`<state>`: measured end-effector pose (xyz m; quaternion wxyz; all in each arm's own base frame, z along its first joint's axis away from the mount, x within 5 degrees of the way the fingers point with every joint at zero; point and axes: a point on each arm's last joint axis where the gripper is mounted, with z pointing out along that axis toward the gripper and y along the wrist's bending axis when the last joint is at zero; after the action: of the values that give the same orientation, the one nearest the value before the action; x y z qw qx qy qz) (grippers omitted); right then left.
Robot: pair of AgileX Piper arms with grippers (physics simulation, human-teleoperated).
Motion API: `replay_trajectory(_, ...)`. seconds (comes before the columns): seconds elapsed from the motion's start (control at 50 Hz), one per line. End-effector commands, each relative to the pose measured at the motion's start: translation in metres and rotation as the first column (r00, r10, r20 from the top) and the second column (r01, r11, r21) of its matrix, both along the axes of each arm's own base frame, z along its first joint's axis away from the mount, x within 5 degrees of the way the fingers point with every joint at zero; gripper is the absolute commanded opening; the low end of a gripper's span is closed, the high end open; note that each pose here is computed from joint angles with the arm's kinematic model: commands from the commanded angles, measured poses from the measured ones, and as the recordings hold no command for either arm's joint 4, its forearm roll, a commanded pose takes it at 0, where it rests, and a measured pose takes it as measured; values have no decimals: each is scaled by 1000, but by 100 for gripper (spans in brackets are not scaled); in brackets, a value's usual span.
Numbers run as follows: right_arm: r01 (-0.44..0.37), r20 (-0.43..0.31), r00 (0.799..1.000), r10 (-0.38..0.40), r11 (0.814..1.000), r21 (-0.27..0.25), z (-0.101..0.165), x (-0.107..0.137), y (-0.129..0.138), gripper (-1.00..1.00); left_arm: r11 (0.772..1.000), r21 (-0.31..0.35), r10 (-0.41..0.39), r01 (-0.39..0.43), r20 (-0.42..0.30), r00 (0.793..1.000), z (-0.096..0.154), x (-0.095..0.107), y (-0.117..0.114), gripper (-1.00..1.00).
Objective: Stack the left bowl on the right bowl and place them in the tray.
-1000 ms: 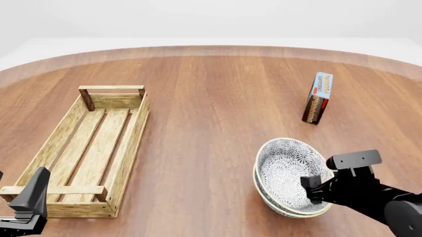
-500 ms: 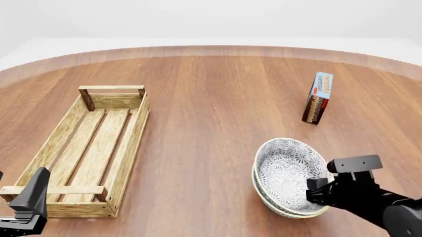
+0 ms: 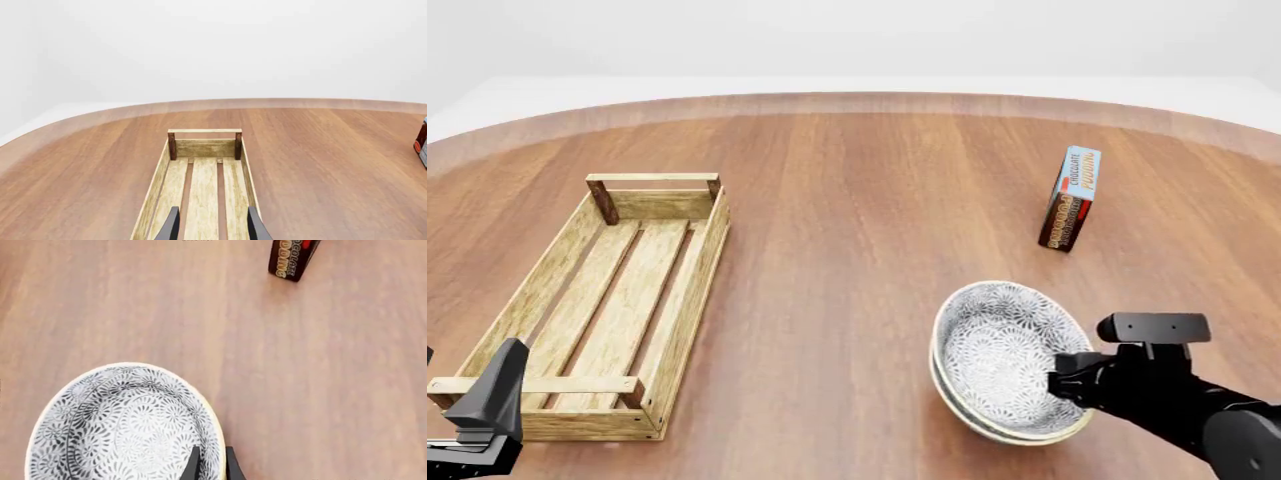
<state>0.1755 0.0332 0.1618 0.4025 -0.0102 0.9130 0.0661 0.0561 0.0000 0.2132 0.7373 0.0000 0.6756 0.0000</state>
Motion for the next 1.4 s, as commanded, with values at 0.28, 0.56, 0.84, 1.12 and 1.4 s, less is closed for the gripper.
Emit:
replay_trajectory(0.28,-11,129,991,19,998,-59,59,-4,-11,-100,1000,0,0,0,0,1000,0,0,0,100)
replay_trajectory(0.56,-34,255,966,35,999,-8,128,-4,-3,-100,1000,0,0,0,0,1000,0,0,0,100)
replay_trajectory(0.84,-131,335,934,123,991,2,187,24,23,-100,1000,0,0,0,0,1000,0,0,0,100)
replay_trajectory(1.12,-259,386,891,239,966,-1,237,58,65,-100,1000,0,0,0,0,1000,0,0,0,100)
replay_trajectory(1.4,-325,399,867,299,946,-3,247,82,96,-100,1000,0,0,0,0,1000,0,0,0,100)
